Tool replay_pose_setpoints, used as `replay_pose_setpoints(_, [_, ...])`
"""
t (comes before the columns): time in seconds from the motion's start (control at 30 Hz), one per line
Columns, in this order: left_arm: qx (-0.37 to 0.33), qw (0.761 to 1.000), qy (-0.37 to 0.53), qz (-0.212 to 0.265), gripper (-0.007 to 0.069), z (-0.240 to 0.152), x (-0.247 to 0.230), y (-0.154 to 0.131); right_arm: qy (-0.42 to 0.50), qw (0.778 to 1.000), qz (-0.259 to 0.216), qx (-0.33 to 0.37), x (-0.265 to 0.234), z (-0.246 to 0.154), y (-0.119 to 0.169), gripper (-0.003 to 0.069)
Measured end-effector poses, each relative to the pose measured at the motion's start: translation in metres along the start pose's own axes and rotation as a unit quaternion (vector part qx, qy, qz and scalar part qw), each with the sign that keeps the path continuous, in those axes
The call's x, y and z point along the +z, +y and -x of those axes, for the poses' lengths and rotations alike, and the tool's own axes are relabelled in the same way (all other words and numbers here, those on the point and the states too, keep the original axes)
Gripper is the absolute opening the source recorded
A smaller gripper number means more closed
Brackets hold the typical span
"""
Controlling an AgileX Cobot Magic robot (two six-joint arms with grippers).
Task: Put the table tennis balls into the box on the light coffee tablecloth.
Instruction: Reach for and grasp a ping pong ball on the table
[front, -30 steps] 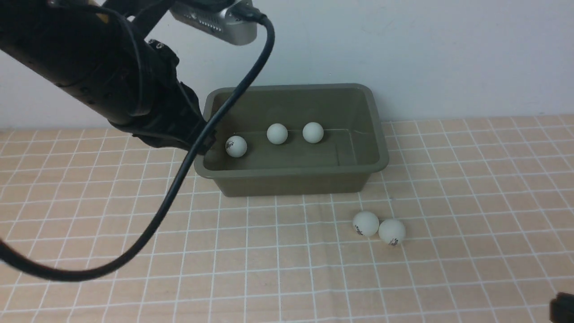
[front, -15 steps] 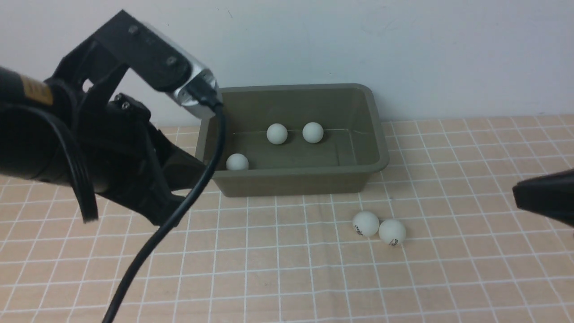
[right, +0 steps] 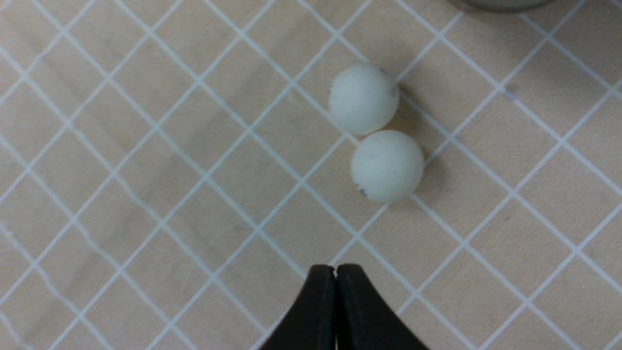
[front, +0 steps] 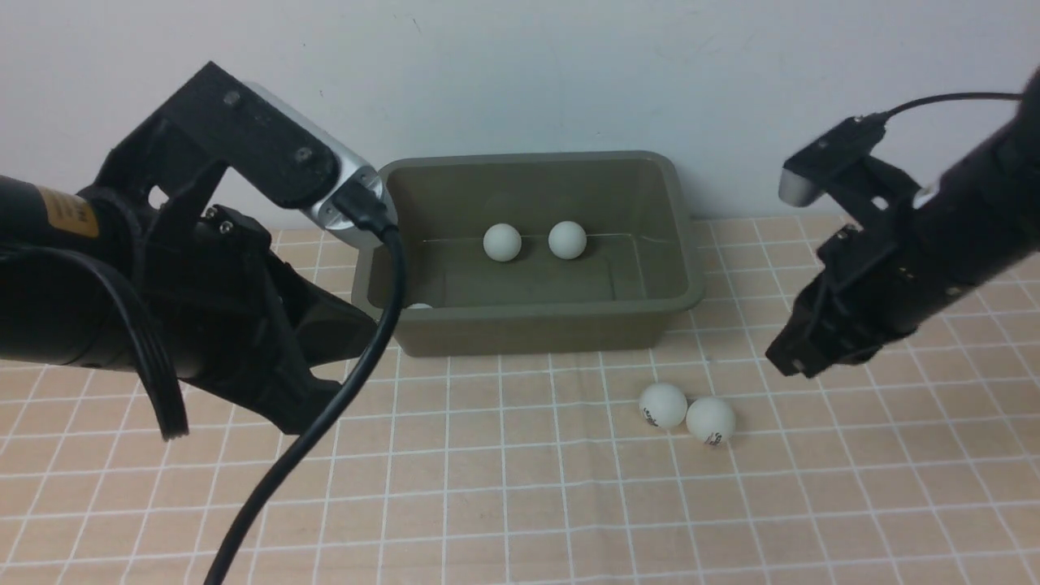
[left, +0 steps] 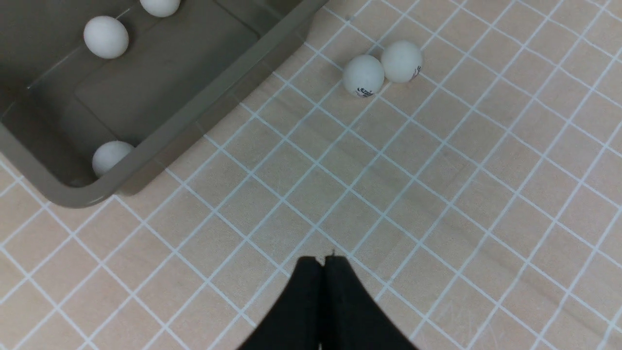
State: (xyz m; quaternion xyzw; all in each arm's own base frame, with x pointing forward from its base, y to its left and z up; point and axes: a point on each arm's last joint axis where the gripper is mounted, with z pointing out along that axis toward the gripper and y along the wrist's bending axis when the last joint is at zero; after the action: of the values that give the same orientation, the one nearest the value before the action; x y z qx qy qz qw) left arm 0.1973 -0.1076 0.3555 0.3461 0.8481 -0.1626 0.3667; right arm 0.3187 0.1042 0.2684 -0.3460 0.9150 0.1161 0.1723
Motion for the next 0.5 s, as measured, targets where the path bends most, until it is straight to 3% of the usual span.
replay_pose_setpoints(0.17, [0.0, 1.0, 0.0, 0.0, -0.0069, 0.0, 0.0, 0.0, 0.014, 1.0, -0.011, 0.005, 0.026, 0.022, -0.02, 0.0087])
replay_pose_setpoints(0.37, [0.0, 1.0, 0.0, 0.0, -0.0069, 0.0, 0.0, 0.0, 0.025, 1.0, -0.008, 0.013, 0.055, 0.032, -0.034, 0.0358])
replay_pose_setpoints(0.5, [0.0, 1.0, 0.0, 0.0, -0.0069, 0.0, 0.0, 0.0, 0.043, 0.999, 0.0, 0.018, 0.073, 0.03, -0.038, 0.0456])
